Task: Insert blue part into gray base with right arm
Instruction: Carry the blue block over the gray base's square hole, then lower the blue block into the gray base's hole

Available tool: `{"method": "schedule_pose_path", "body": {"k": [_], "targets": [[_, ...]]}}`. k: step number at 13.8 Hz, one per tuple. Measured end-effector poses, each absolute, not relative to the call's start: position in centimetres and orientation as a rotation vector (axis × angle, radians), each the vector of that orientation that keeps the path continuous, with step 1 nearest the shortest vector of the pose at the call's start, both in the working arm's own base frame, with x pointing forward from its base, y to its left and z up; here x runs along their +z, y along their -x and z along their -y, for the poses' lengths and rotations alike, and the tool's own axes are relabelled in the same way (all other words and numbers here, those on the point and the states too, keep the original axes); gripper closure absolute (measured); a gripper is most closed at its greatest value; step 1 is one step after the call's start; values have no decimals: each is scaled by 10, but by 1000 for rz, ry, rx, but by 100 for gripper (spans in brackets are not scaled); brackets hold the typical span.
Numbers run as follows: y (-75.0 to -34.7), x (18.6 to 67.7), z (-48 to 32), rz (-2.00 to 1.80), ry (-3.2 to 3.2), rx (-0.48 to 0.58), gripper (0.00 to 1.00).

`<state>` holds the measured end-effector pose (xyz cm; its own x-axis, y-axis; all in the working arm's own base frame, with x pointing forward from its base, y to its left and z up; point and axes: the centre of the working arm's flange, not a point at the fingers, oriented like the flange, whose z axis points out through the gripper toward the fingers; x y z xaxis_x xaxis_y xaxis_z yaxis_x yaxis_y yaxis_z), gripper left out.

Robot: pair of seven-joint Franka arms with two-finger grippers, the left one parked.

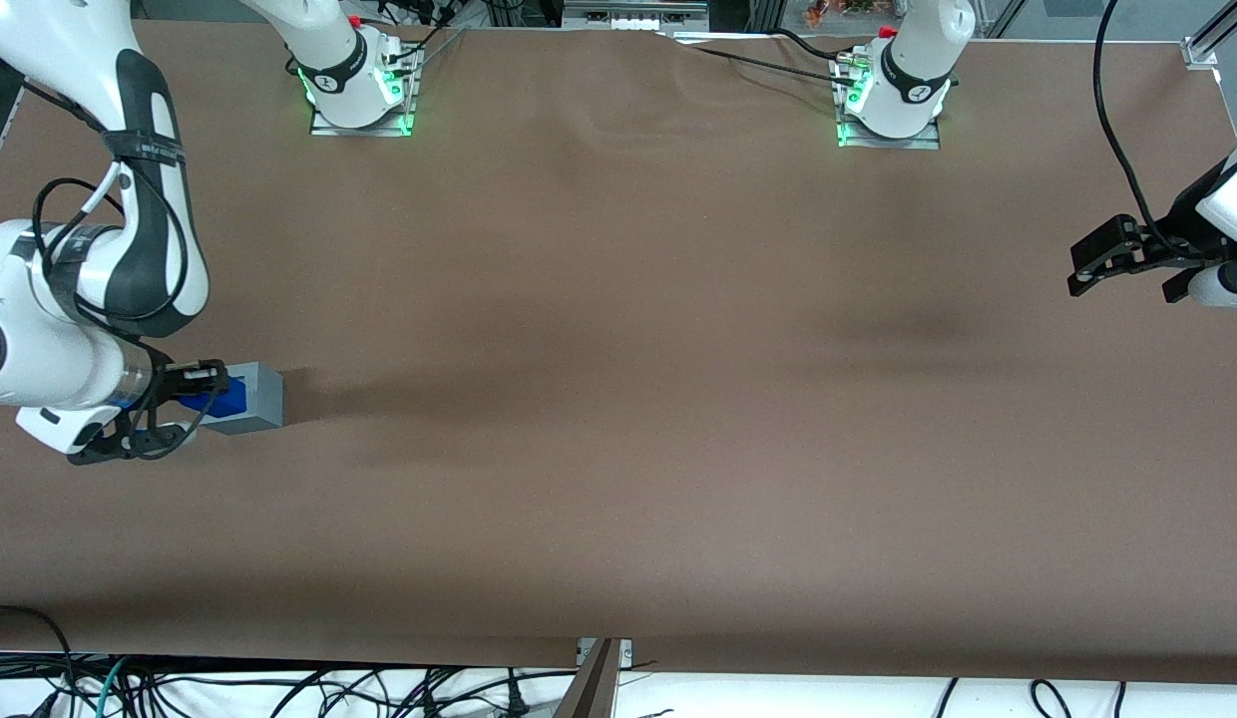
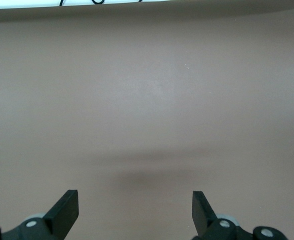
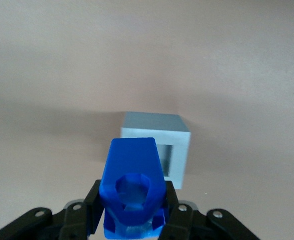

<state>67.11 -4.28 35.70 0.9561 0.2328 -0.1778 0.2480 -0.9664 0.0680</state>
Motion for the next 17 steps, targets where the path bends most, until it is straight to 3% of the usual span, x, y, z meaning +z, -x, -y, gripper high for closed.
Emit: {"method": "schedule_pose_path", "body": {"k": [8, 17], "targets": [[-668, 316, 71, -337, -3083, -322, 49], [-668, 314, 77, -317, -3090, -325, 49]]}}
